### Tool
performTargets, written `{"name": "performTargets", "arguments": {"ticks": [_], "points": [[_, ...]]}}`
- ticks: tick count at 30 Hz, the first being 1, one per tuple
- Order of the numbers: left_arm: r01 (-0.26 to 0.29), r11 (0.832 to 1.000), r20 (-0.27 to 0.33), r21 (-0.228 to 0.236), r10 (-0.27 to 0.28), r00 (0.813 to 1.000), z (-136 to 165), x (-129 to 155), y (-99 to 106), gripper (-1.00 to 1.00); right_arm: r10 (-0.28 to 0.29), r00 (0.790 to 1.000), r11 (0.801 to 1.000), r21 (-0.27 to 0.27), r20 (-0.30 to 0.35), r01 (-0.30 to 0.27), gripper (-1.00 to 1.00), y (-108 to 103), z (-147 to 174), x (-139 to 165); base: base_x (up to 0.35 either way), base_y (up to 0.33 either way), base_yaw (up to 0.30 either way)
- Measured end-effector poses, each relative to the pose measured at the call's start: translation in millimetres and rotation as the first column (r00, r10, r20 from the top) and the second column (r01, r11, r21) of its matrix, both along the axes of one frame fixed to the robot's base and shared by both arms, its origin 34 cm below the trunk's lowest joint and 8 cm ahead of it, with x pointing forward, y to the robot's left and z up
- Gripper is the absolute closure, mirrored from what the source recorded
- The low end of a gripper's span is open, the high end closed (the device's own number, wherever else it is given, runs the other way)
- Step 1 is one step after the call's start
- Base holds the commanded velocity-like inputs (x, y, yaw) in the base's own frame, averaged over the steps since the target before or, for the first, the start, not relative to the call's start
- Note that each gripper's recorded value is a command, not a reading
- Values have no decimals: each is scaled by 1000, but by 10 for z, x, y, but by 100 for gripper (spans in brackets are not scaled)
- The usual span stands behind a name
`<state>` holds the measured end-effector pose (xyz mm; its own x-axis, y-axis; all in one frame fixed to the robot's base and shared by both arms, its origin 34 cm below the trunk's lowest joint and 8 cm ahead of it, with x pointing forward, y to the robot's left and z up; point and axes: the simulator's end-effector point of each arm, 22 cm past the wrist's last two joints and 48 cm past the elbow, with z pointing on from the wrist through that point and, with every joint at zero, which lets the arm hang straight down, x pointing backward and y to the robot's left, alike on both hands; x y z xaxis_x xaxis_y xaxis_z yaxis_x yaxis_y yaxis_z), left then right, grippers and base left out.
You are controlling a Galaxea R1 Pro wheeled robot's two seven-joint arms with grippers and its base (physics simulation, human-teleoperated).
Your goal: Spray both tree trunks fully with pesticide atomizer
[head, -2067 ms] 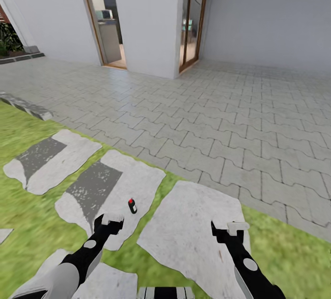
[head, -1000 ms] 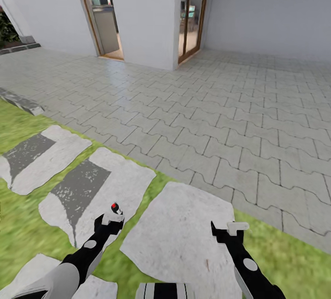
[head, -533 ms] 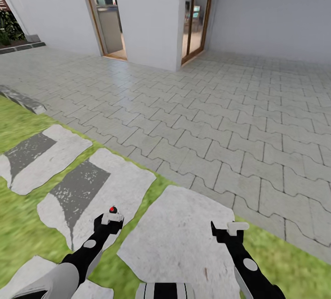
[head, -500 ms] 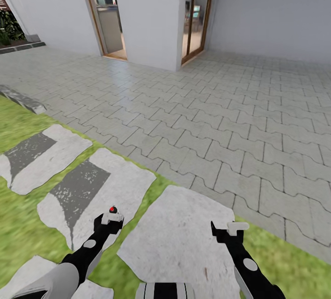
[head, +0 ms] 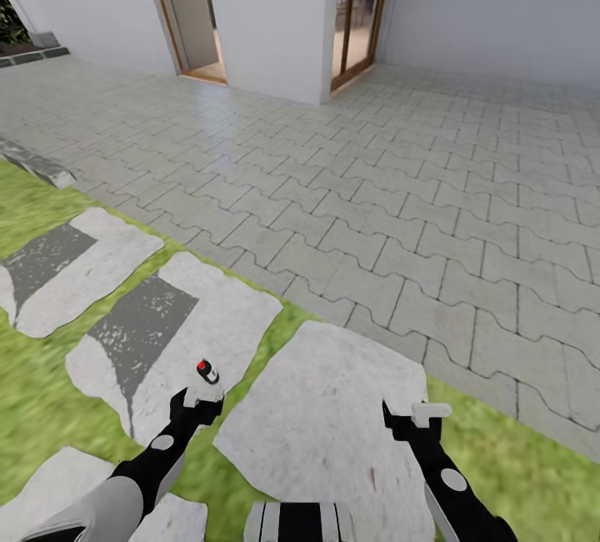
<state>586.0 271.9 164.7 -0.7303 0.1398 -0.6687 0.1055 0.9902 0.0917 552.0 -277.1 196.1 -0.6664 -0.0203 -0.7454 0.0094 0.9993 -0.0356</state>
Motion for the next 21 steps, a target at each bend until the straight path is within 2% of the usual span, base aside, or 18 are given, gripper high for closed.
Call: {"name": "performTargets", "arguments": {"ticks": [7,13,21], "points": [[0,1000,-41,-1,0,999,-207,-145,-2,-100,0,999,1000,0,-40,0,-100,0,-191,-126,0,0,0],[6,1000,5,-11,-6,1000,-276,-191,-26,-100,0,997,1000,0,-74,0,-100,0,-350,-240,0,0,0],[5,1000,-18,-14,-5,1000,-457,-333,-30,-100,0,993,1000,0,-115,0,-100,0,-538,-385,0,0,0]]}}
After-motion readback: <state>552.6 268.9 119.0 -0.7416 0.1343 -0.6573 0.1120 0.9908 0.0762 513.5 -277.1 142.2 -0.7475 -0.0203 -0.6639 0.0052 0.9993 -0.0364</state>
